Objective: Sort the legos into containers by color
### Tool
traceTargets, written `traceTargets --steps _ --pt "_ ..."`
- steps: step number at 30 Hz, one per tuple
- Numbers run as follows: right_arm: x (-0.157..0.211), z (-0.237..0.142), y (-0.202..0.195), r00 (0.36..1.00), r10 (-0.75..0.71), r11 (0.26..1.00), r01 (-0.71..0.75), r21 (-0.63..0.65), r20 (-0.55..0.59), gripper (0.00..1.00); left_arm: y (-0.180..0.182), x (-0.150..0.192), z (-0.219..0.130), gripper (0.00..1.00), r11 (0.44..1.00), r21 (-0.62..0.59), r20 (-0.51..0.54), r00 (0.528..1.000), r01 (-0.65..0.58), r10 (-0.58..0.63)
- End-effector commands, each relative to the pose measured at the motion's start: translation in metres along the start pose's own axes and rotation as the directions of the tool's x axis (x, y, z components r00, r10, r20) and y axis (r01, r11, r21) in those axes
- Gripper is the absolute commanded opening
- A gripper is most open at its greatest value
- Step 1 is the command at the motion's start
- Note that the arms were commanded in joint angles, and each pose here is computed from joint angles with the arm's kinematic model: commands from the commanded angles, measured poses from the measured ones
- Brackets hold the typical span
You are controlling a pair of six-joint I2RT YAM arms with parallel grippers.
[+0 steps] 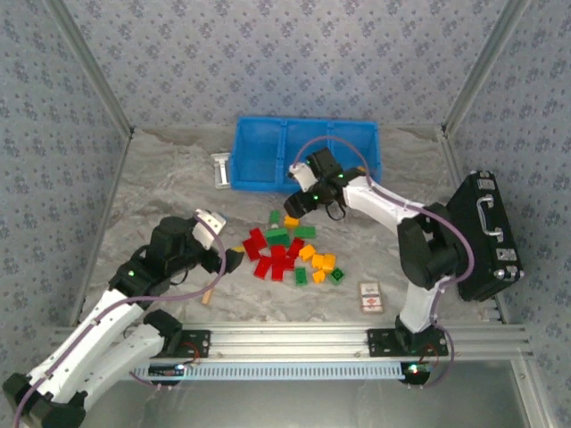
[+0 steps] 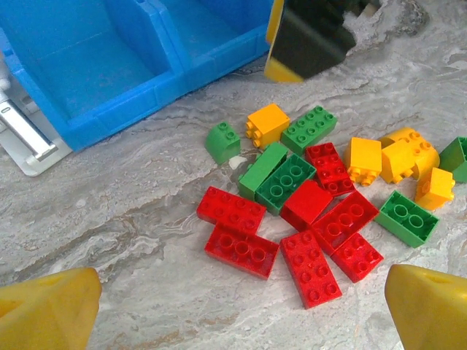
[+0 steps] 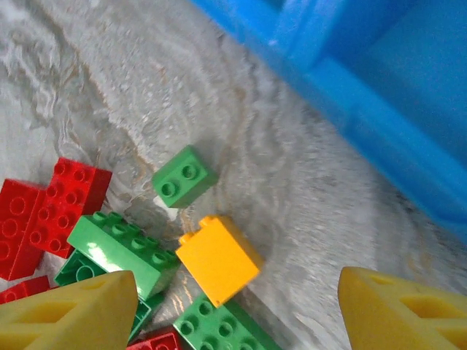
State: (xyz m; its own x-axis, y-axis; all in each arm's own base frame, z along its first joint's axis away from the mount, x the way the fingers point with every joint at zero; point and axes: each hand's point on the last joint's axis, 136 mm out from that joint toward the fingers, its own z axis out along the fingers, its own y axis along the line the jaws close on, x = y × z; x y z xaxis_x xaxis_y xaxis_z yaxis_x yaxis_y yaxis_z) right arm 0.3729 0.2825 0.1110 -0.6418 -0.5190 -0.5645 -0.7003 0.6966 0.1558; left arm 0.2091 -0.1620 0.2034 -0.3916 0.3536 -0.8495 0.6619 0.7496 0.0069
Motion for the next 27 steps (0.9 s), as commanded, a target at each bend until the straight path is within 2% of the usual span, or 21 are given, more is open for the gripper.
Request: traceTargets --steps 1,7,9,12,21,27 --pt "0.002 0.011 0.009 0.998 -0.039 0.998 0.037 -0.056 -0.045 0.76 -0.004 -0.005 -0.002 1.00 1.000 0.020 0.016 1.000 -0.018 0.018" --pt "0.017 0.040 0.001 0.988 -0.023 0.999 0.017 -0.042 -0.151 0.82 -0.003 -0.002 -0.003 1.00 1.000 0.011 0.011 1.000 -0.018 0.018" --pt "0.023 0.049 -0.003 0.982 -0.010 1.000 0.007 -0.016 -0.187 0.88 -0.003 -0.003 -0.004 1.00 1.000 0.008 0.015 1.000 -0.019 0.018" --pt "0.028 0.058 -0.003 0.978 -0.002 1.000 0.001 -0.002 -0.207 0.88 -0.002 -0.003 -0.005 1.00 1.000 0.002 0.015 1.000 -0.018 0.018" --pt "0.035 0.061 0.005 0.975 0.001 1.000 -0.006 -0.025 -0.220 0.79 -0.001 -0.003 -0.005 1.00 1.000 0.000 0.016 1.000 -0.021 0.021" --pt "0.044 0.068 0.004 0.966 -0.009 1.000 0.010 0.004 -0.258 0.71 -0.001 -0.004 -0.006 1.00 1.000 -0.004 0.017 1.000 -0.022 0.022"
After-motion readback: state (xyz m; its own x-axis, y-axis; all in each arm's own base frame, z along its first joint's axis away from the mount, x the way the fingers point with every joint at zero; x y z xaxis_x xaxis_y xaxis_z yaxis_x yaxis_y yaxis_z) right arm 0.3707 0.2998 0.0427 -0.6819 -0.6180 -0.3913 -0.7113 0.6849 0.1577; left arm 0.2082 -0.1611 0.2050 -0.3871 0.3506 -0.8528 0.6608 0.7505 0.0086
